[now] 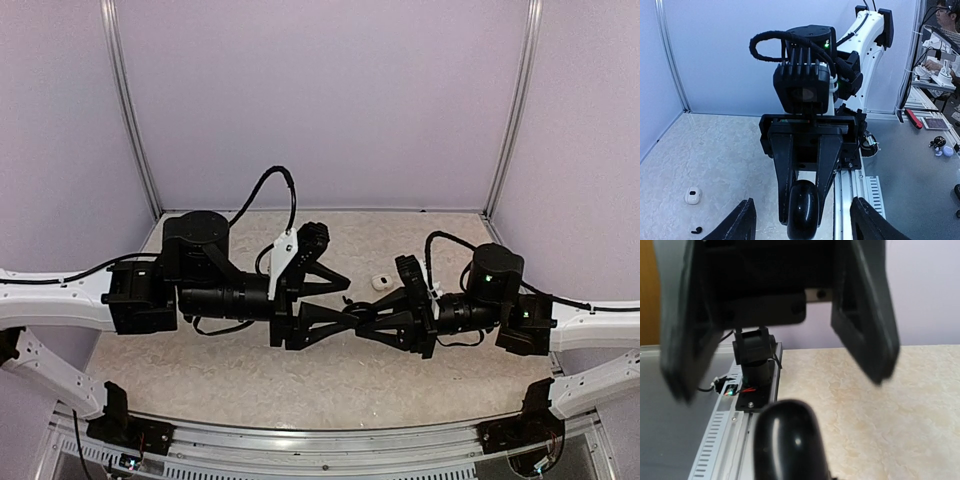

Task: Insert the wireless bluetooth earbuds into the charging case
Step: Open the charging case.

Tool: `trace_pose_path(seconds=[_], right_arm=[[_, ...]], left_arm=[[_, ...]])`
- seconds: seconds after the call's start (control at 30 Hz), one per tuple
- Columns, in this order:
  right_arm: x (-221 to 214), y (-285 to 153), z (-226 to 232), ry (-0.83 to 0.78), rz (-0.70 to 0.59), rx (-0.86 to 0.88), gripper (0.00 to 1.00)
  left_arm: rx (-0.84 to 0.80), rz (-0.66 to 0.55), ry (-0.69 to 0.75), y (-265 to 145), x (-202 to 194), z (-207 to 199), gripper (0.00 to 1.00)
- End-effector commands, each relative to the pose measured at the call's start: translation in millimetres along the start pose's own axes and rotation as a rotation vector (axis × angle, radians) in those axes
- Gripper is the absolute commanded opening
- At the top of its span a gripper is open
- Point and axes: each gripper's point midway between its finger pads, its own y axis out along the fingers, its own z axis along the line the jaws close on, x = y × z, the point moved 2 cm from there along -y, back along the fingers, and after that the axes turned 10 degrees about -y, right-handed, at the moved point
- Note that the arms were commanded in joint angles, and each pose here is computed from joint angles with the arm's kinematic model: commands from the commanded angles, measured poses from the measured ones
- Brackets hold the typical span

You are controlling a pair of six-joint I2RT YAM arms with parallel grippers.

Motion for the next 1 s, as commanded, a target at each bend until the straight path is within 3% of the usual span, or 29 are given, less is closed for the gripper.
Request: trace_pose_path(seconds=[0.0, 0.33, 0.67, 0.97], right_arm=[[15, -1, -3, 0.000, -0.034, -0.002, 0.07], [15, -2, 2, -0.011, -0.041, 0.024, 0.07], [9, -3, 4, -0.009, -0.025, 0.025, 0.06], [9, -4, 2, -0.007, -0.029, 0.011, 0.06]], left_arm=[[0.023, 0.033, 0.030, 11, -7, 3, 0.65], [0.087, 0.039, 0.023, 14, -7, 14, 0.63], [0.133, -0.074, -0.025, -10, 19, 32, 0.59], [0.163, -0.082, -0.038, -15, 18, 40, 0.59]])
